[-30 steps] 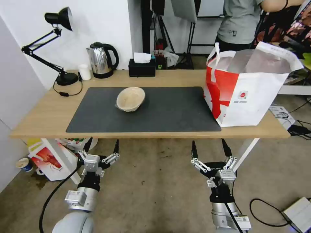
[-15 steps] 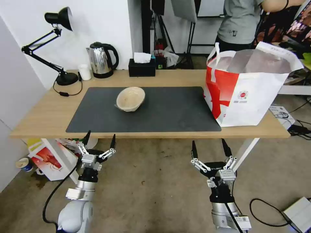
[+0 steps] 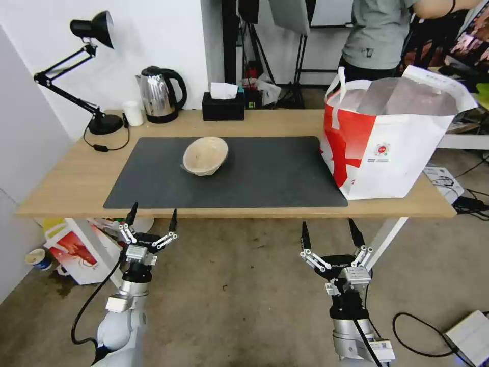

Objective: Pick up the trash from the table and place it into the takeout bag.

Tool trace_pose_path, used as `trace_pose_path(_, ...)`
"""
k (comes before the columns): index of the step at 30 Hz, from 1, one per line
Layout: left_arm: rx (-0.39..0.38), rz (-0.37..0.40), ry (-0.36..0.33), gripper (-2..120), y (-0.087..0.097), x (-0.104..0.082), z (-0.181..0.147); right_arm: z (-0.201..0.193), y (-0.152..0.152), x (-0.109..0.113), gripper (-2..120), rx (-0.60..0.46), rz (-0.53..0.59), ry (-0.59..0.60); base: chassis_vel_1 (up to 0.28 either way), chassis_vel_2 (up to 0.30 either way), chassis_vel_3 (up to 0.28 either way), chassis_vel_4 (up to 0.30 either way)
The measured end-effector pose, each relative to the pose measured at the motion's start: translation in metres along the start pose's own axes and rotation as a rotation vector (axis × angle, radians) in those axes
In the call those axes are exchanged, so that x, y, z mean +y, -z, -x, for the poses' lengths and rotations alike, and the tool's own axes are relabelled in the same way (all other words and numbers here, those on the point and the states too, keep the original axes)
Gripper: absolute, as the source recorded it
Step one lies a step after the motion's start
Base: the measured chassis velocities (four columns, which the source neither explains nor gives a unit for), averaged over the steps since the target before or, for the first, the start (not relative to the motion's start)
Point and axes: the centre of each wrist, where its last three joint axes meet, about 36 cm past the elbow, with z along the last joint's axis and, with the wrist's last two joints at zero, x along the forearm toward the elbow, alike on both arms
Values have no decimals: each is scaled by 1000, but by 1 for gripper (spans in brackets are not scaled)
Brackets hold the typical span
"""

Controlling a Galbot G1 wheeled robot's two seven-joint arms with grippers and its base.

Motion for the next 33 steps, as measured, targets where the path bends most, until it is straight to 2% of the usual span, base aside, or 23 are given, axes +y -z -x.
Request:
trace_pose_path(1, -10, 1, -3, 100, 8, 2, 2, 0, 0, 0, 100, 0, 0, 0, 0, 0, 0, 0)
trace_pose_path(2, -27, 1, -10, 100, 23, 4, 7, 0, 0, 0, 100, 0, 0, 0, 0, 0, 0, 0)
trace_pose_path(3, -27, 1, -10, 100, 23, 4, 7, 0, 0, 0, 100, 0, 0, 0, 0, 0, 0, 0)
trace_pose_path(5, -52, 0, -24, 100, 47, 7, 13, 0, 0, 0, 100, 0, 0, 0, 0, 0, 0, 0)
trace_pose_path(6, -52, 0, -24, 100, 47, 7, 13, 0, 0, 0, 100, 0, 0, 0, 0, 0, 0, 0)
trace_pose_path(9, -84, -6, -45, 100, 79, 8, 21, 0, 0, 0, 100, 0, 0, 0, 0, 0, 0, 0)
trace_pose_path(10, -84, -6, -45, 100, 79, 8, 21, 0, 0, 0, 100, 0, 0, 0, 0, 0, 0, 0)
trace_pose_path(13, -100, -11, -56, 100, 95, 8, 25, 0, 0, 0, 100, 0, 0, 0, 0, 0, 0, 0)
trace_pose_path(20, -106, -12, -59, 100, 103, 9, 27, 0, 0, 0, 100, 0, 0, 0, 0, 0, 0, 0)
trace_pose_path(22, -120, -11, -65, 100, 123, 14, 32, 0, 0, 0, 100, 0, 0, 0, 0, 0, 0, 0)
trace_pose_path(24, -138, -11, -77, 100, 153, 19, 38, 0, 0, 0, 100, 0, 0, 0, 0, 0, 0, 0)
trace_pose_path(25, -138, -11, -77, 100, 153, 19, 38, 0, 0, 0, 100, 0, 0, 0, 0, 0, 0, 0)
trace_pose_path(27, -145, -14, -85, 100, 169, 20, 42, 0, 0, 0, 100, 0, 0, 0, 0, 0, 0, 0)
trace_pose_path(29, -125, -42, -122, 100, 174, 24, 56, 0, 0, 0, 100, 0, 0, 0, 0, 0, 0, 0)
trace_pose_path(33, -110, -52, -151, 100, 173, 31, 70, 0, 0, 0, 100, 0, 0, 0, 0, 0, 0, 0)
